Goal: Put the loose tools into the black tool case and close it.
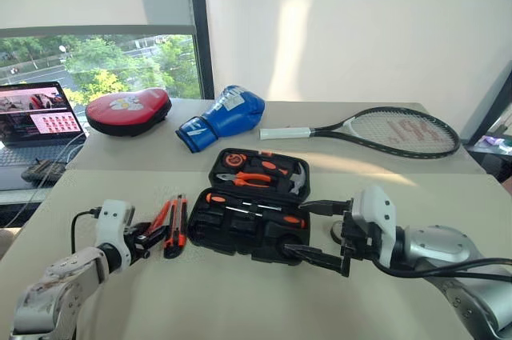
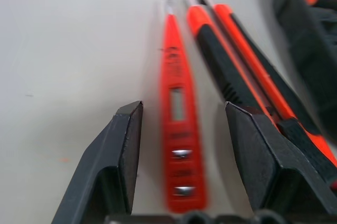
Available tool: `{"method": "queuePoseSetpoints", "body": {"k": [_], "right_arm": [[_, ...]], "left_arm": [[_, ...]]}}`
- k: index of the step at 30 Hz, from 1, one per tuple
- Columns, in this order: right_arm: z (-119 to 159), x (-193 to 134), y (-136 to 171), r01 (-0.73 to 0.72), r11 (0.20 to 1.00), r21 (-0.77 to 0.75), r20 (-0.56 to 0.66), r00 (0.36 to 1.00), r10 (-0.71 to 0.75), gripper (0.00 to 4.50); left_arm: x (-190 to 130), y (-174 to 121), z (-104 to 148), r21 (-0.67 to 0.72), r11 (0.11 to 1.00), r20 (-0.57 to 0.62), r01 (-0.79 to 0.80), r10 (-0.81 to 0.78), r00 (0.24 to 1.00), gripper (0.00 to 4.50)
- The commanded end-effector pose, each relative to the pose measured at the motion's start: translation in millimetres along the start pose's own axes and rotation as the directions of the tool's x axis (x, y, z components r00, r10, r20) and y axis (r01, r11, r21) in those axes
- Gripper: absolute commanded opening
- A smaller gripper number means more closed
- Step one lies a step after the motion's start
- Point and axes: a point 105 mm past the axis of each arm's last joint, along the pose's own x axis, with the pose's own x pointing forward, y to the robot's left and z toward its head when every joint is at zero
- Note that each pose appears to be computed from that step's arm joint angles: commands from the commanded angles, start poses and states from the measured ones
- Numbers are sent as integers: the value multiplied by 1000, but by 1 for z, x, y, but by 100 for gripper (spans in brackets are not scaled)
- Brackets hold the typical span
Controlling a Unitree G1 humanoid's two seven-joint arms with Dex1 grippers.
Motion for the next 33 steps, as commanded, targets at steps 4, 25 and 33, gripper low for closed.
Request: {"method": "queuePoseSetpoints", "body": {"k": [4,25,33], "right_arm": [[8,-3,-3,36,998,-55,13,999,-35,450],[6,-12,0,125,991,-38,-8,992,-126,450],[1,-27,12,152,988,-14,-47,987,-152,450]], "left_arm": [[7,11,-15,-62,998,-59,-29,25,998,198],[42,-120,87,557,422,-222,715,-754,619,49],[66,-96,83,648,153,-455,746,-707,541,49]]}}
